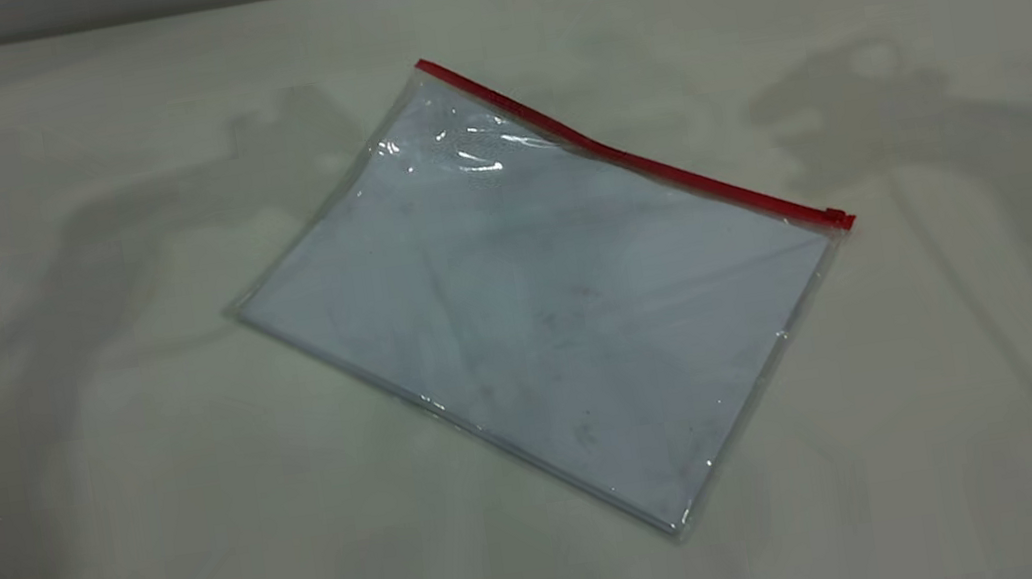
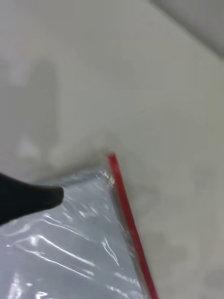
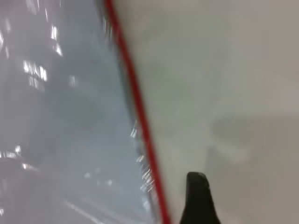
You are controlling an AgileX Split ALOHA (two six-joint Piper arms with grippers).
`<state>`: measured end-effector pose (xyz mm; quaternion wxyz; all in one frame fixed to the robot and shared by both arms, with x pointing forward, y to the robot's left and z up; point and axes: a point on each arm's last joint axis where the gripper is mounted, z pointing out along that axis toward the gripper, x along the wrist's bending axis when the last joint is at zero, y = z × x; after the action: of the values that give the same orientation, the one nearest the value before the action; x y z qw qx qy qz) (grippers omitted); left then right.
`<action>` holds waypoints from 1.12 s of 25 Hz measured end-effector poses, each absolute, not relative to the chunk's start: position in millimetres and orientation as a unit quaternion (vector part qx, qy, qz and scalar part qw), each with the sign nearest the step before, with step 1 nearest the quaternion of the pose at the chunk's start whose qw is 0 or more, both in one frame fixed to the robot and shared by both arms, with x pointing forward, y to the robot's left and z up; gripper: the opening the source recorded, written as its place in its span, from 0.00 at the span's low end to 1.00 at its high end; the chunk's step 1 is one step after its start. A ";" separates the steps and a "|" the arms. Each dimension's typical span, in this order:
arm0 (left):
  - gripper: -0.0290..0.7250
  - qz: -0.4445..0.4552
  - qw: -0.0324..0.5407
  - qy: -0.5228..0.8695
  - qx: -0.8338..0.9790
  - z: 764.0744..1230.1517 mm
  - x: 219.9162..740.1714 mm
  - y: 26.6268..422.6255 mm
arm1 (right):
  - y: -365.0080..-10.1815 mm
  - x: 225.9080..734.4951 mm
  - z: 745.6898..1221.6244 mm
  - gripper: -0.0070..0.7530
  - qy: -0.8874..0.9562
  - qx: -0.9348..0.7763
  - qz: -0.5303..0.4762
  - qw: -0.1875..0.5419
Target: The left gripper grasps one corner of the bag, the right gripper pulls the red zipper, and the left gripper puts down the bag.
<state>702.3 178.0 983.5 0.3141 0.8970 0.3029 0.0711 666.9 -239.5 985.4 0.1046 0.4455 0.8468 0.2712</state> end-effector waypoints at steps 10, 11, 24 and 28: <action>0.82 0.231 0.219 0.491 0.811 1169.5 606.2 234.9 | -260.7 578.3 1190.6 0.77 0.791 0.461 0.295 0.273; 0.82 0.242 0.209 0.501 0.804 1181.8 593.7 240.4 | -263.0 563.1 1205.4 0.77 0.782 0.465 0.300 0.287; 0.82 0.294 0.204 0.551 0.754 1245.5 510.9 266.1 | -275.3 409.9 1278.1 0.77 0.737 0.455 0.348 0.358; 0.82 0.287 0.210 0.579 0.734 1242.8 489.1 270.5 | -277.8 368.5 1261.6 0.77 0.734 0.464 0.351 0.350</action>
<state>489.1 270.5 1242.8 0.2098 0.7338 0.5788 0.2872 368.5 -277.8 1261.6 0.3504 0.4644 0.7339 0.3507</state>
